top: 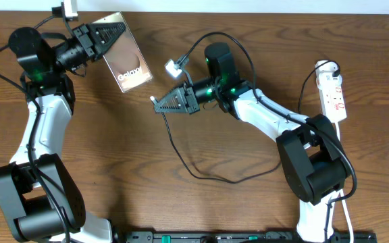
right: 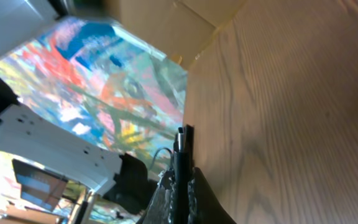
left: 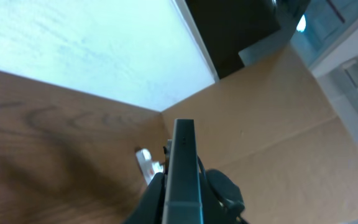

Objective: Plug charger to phone and switch on socket
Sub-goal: 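Lift the cable plug with the right gripper toward the phone's bottom, then push the plug into the phone's port with the right gripper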

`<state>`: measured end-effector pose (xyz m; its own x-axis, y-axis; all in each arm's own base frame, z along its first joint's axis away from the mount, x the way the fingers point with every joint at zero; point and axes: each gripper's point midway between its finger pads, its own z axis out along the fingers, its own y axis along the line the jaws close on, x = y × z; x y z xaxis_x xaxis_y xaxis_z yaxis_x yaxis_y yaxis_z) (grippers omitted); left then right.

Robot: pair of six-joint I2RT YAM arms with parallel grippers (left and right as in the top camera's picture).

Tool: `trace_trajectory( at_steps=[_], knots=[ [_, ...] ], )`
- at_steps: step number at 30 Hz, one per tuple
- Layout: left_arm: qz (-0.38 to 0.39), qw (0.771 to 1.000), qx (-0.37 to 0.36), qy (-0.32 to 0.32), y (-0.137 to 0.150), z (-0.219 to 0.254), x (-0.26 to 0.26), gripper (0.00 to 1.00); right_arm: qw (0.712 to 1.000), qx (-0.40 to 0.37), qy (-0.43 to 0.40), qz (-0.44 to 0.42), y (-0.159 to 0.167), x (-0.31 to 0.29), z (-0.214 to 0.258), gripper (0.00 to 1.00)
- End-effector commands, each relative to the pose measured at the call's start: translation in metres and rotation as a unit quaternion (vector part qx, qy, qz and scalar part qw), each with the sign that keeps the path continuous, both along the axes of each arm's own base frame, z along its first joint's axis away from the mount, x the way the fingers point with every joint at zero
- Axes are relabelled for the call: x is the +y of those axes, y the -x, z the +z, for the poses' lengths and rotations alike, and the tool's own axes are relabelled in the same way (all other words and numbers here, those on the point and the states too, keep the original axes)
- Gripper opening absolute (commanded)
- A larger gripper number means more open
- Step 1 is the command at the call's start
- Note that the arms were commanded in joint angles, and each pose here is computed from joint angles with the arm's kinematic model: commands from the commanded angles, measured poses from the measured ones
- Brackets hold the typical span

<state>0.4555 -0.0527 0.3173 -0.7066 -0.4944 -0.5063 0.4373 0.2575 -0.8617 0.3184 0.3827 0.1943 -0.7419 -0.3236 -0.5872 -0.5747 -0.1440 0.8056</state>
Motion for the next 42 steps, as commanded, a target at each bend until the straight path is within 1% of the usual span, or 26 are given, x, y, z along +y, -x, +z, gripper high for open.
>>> trace_trajectory(
  at_steps=[1,5,11,25,42],
  knots=[
    [0.020,0.999,-0.022,0.017,0.000,0.031,0.003,0.07,0.999,0.041,0.003,-0.009,-0.007,0.001,0.013,0.01],
    [0.028,0.998,-0.049,0.032,0.001,0.049,0.004,0.08,0.999,0.028,-0.012,-0.034,-0.019,0.002,0.025,0.01],
    [0.033,0.995,-0.080,0.042,0.005,0.066,0.005,0.07,0.999,0.025,-0.017,-0.037,-0.024,-0.004,0.028,0.01],
    [0.007,0.996,-0.077,0.039,0.010,0.064,-0.009,0.07,0.997,-0.038,-0.060,0.019,-0.006,-0.008,0.048,0.01],
    [0.005,0.996,-0.081,0.035,0.010,0.063,-0.010,0.07,0.993,-0.075,-0.084,0.027,0.000,-0.004,0.061,0.01]
  ],
)
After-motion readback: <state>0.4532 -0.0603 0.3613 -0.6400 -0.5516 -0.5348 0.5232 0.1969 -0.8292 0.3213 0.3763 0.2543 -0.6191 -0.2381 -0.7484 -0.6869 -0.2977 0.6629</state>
